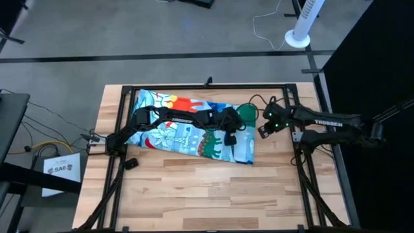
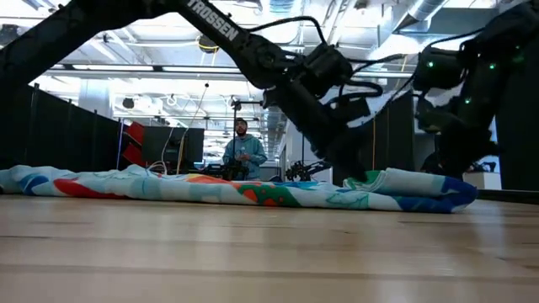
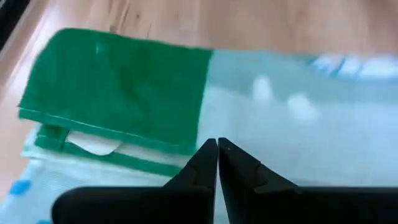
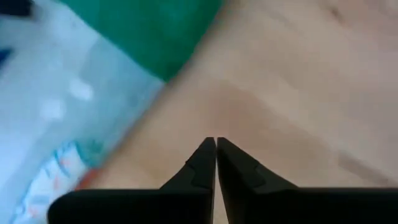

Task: Roll towel
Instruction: Roll the multicolor dinosaur print towel

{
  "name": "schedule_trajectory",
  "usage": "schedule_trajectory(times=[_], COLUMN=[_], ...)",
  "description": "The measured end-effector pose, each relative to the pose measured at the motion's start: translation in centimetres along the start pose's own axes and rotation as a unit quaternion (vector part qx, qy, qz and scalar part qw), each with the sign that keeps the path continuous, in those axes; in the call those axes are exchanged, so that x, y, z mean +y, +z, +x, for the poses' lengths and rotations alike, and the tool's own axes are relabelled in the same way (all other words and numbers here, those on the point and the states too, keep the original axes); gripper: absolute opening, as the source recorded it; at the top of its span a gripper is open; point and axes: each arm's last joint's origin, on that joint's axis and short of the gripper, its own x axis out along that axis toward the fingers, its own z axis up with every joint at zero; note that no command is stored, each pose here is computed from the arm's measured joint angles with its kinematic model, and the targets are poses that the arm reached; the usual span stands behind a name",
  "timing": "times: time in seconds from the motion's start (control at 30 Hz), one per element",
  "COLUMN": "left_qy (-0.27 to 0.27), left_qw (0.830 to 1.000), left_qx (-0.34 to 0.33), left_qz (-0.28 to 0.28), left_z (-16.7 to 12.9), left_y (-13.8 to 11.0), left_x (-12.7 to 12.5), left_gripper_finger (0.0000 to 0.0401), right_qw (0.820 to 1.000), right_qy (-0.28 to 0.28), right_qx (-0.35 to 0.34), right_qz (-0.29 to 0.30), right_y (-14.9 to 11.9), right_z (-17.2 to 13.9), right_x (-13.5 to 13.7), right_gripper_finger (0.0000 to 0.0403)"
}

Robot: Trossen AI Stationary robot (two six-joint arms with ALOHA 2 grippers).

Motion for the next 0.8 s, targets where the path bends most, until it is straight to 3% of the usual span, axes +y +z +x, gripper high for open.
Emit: schedule_trajectory(times=[0.1, 0.2, 0.33, 0.47, 0.63, 0.8], left_qy=[-0.009, -0.018, -0.017, -0.019, -0.025, -0.035], left_qw=[1.000, 1.000, 1.000, 1.000, 0.998, 0.995], left_qx=[-0.006, 0.010, 0.017, 0.023, 0.044, 0.077], left_qz=[0.018, 0.018, 0.009, 0.001, 0.034, 0.056], left_z=[-0.3, 0.2, 0.8, 1.1, 1.2, 0.0], left_y=[0.3, -0.3, -1.7, -3.0, -4.2, -3.5], left_x=[-0.2, -0.3, -0.5, -0.9, -1.2, -1.0], left_gripper_finger=[0.0000, 0.0000, 0.0000, 0.0000, 0.0000, 0.0000], right_qw=[0.998, 0.996, 0.993, 0.992, 0.986, 0.981], right_qy=[-0.008, -0.072, -0.097, -0.082, -0.066, -0.011], right_qx=[-0.056, -0.043, -0.043, -0.063, -0.076, -0.066], right_qz=[-0.035, -0.039, -0.048, -0.079, -0.132, -0.184], right_y=[0.4, -0.5, -1.6, -2.2, -2.8, -3.5], right_z=[0.5, 1.4, 2.3, 3.1, 3.5, 3.4], right_x=[0.5, -0.3, -0.9, -0.7, -0.1, 1.3], right_gripper_finger=[0.0001, 0.0000, 0.0000, 0.0000, 0.0000, 0.0000])
